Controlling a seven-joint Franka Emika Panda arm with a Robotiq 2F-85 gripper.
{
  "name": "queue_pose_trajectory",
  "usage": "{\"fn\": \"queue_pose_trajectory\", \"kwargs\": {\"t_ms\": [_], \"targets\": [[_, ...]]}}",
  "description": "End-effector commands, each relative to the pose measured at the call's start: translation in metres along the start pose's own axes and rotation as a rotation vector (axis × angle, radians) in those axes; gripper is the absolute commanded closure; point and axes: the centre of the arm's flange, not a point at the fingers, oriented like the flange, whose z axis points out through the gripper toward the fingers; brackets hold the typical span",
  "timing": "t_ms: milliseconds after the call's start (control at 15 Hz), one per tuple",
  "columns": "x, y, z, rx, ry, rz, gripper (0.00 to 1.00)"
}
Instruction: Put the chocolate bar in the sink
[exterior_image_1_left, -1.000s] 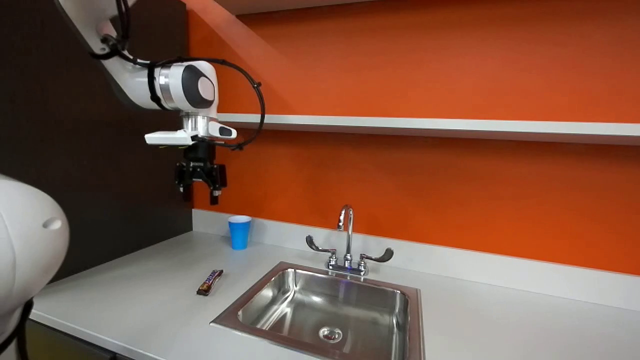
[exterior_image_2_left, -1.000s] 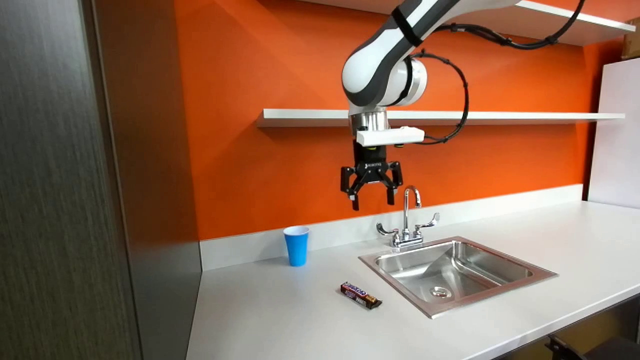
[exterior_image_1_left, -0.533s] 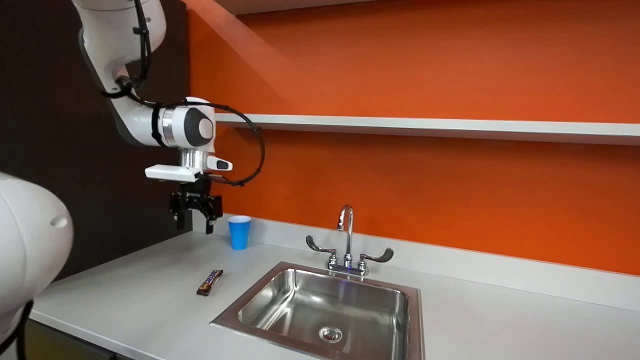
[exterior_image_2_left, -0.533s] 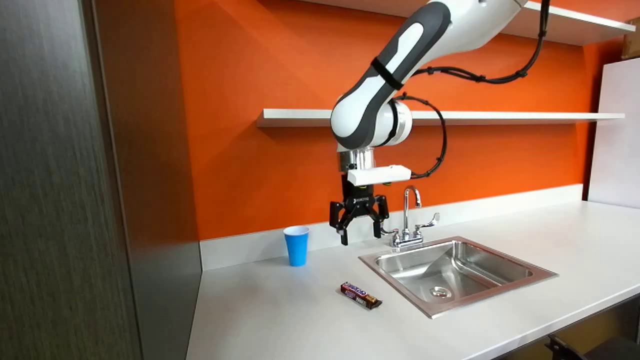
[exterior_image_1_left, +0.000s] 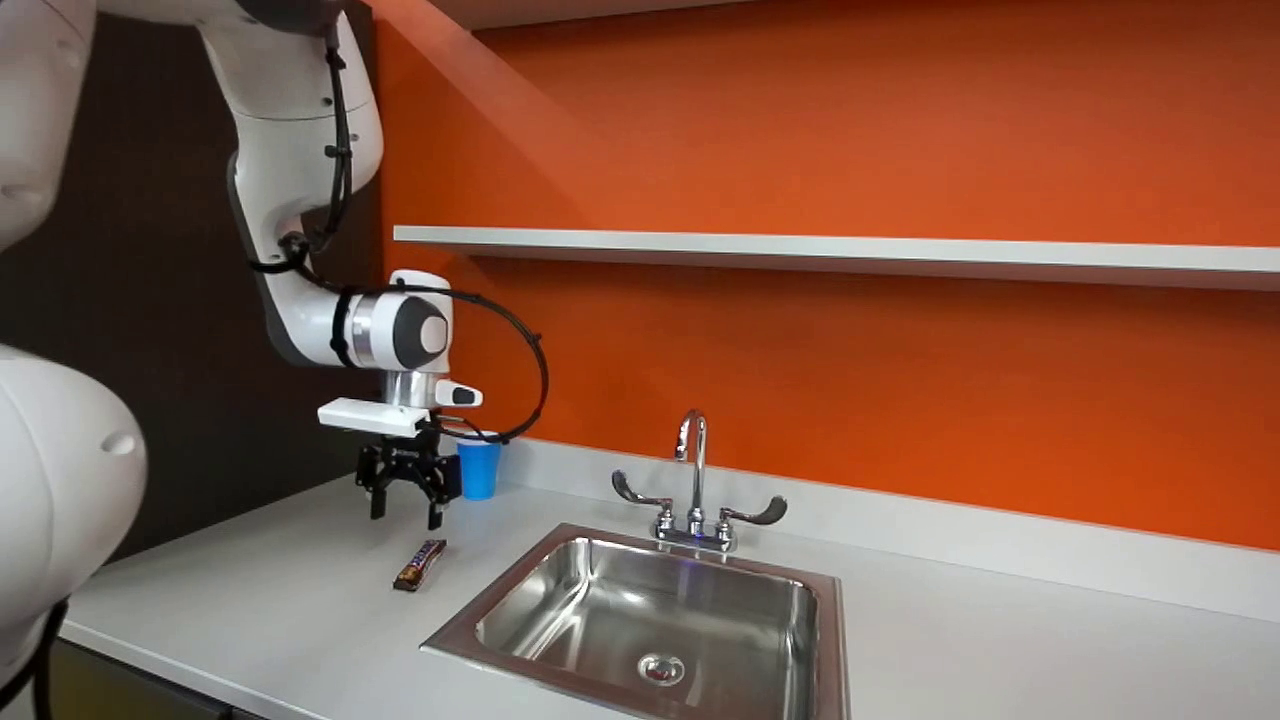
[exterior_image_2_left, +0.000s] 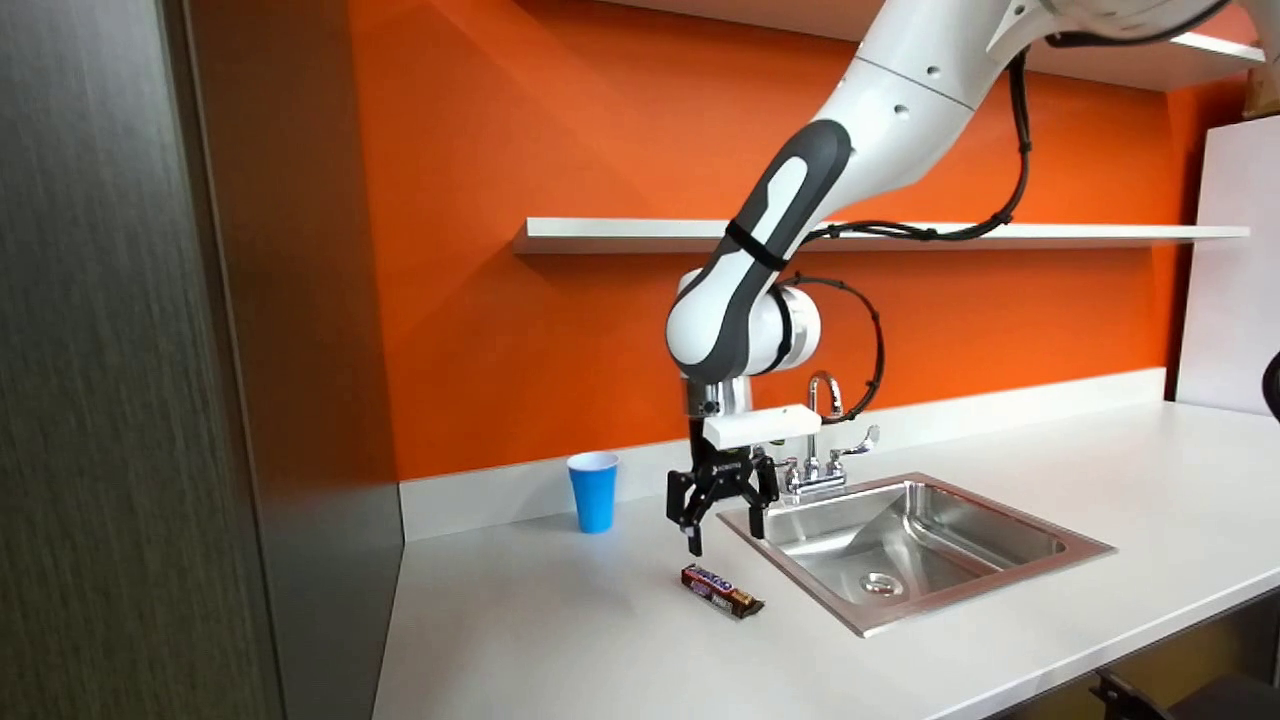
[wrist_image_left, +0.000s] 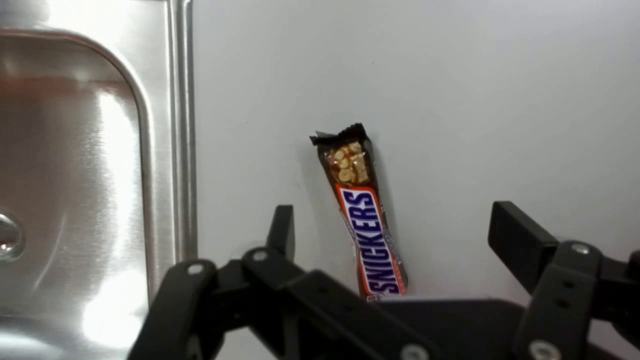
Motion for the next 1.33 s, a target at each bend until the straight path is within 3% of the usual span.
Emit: {"fn": "queue_pose_trajectory", "kwargs": {"t_ms": [0, 1267], "targets": [[0.021, 0.006, 0.02, -0.002, 0.007, -0.02, 0.0], [0.041, -0.001, 0.063, -0.015, -0.007, -0.091, 0.0]]}}
